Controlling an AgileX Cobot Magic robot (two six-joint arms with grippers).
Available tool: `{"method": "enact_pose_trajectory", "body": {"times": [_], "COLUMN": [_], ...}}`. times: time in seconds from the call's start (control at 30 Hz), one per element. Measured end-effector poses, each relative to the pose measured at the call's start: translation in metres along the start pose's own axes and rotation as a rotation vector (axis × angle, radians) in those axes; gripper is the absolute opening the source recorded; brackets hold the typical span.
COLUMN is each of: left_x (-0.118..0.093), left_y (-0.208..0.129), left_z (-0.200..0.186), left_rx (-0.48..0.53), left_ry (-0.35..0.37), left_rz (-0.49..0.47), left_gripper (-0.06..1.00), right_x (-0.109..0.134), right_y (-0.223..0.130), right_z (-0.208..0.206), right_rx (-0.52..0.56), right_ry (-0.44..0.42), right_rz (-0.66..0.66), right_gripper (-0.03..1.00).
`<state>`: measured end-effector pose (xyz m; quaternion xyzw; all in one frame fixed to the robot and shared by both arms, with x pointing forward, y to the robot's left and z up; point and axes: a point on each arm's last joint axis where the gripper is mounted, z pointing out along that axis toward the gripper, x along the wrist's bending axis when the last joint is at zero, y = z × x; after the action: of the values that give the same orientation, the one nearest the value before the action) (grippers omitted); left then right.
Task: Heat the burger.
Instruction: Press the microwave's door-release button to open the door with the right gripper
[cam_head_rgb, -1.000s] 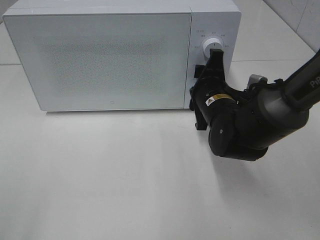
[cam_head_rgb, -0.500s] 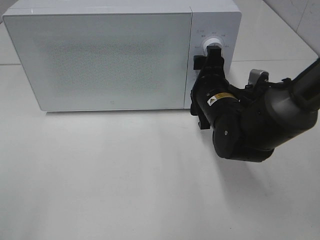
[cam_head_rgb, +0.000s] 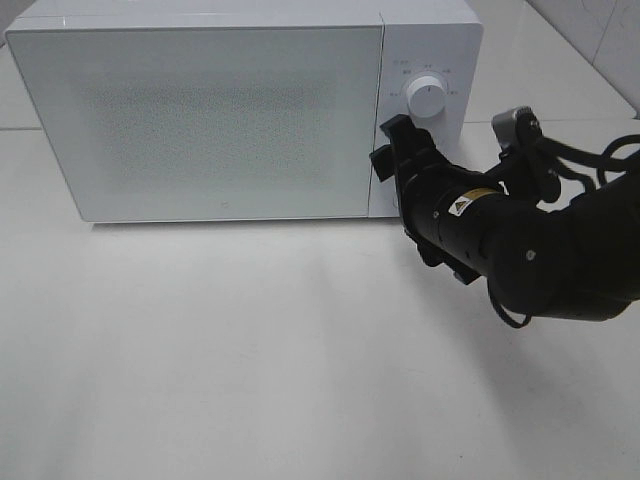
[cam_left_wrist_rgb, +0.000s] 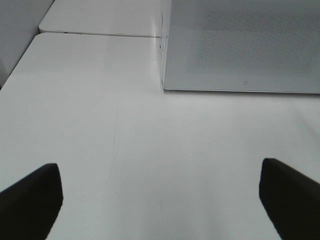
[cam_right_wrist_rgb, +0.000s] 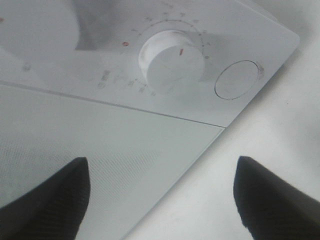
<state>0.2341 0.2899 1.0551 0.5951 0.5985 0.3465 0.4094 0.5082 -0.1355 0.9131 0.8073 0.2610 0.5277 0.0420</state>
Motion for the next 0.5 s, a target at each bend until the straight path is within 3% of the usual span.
{"method": "enact_pose_trajectory", "body": {"times": [0.03, 0.1, 0.13, 0.17, 0.23, 0.3, 0.33, 0.47, 0.5], "left_x": [0.0, 0.0, 0.0, 0.0, 0.0, 0.0, 0.0, 0.0, 0.0], "left_y": [0.0, 0.0, 0.0, 0.0, 0.0, 0.0, 0.0, 0.0, 0.0], "left_z": [0.0, 0.0, 0.0, 0.0, 0.0, 0.0, 0.0, 0.0, 0.0], "left_rx": [0.0, 0.0, 0.0, 0.0, 0.0, 0.0, 0.0, 0.0, 0.0], "left_ry": [0.0, 0.0, 0.0, 0.0, 0.0, 0.0, 0.0, 0.0, 0.0], "left_rz": [0.0, 0.0, 0.0, 0.0, 0.0, 0.0, 0.0, 0.0, 0.0], "left_gripper": [0.99, 0.99, 0.99, 0.99, 0.99, 0.99, 0.99, 0.99, 0.99], "right_x": [0.0, 0.007, 0.007, 0.011, 0.013, 0.017, 0.017, 0.024, 0.024], "right_y": [0.0, 0.001, 0.001, 0.0, 0.0, -0.001, -0.001, 0.002, 0.002], "right_z": [0.0, -0.009, -0.009, -0.016, -0.02, -0.03, -0.03, -0.048, -0.048], "right_rx": [0.0, 0.056, 0.056, 0.106, 0.131, 0.209, 0.209, 0.336, 0.336], "right_ry": [0.0, -0.018, -0.018, -0.03, -0.034, -0.038, -0.038, -0.017, -0.017], "right_rz": [0.0, -0.186, -0.186, -0.313, -0.362, -0.532, -0.532, -0.771, -0.771], "right_gripper": [0.75, 0.75, 0.75, 0.75, 0.75, 0.75, 0.75, 0.75, 0.75]}}
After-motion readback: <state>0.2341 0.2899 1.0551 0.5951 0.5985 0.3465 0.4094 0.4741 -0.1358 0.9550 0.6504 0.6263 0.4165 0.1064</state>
